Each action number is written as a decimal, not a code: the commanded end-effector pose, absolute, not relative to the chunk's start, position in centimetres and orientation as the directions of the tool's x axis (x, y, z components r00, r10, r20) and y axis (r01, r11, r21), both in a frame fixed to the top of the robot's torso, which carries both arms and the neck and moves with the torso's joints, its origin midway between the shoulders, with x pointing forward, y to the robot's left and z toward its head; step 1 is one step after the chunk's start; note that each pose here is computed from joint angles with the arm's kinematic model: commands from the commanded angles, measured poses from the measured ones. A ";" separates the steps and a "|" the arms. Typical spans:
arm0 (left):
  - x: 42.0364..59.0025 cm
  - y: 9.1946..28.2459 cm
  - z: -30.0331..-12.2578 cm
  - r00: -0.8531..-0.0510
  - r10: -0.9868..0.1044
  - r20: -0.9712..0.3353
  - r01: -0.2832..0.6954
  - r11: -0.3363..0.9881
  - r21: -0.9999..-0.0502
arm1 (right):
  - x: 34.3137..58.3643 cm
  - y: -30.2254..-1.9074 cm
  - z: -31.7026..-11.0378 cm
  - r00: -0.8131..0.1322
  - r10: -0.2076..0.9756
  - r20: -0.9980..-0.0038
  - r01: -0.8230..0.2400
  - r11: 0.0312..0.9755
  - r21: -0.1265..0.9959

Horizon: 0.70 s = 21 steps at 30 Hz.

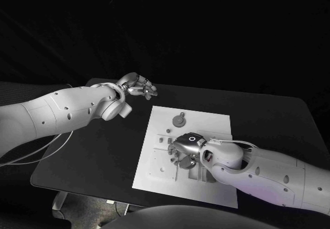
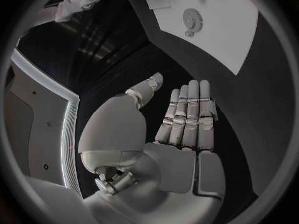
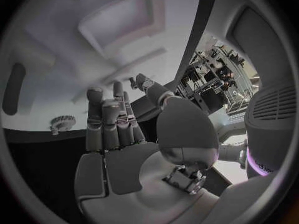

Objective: Assemble the parts on the task board

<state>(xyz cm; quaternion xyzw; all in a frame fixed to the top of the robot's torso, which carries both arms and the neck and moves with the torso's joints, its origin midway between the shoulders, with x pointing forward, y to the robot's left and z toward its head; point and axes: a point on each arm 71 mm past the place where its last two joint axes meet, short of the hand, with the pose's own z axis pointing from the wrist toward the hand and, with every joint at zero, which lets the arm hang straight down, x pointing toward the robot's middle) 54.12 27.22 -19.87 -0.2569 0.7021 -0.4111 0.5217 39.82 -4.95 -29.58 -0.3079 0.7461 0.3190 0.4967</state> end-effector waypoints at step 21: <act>54.1 27.2 -19.7 -0.325 -0.792 -0.517 0.075 0.524 -0.849 | 44.1 -13.3 -20.8 -0.289 -0.042 -0.956 -0.652 0.741 0.164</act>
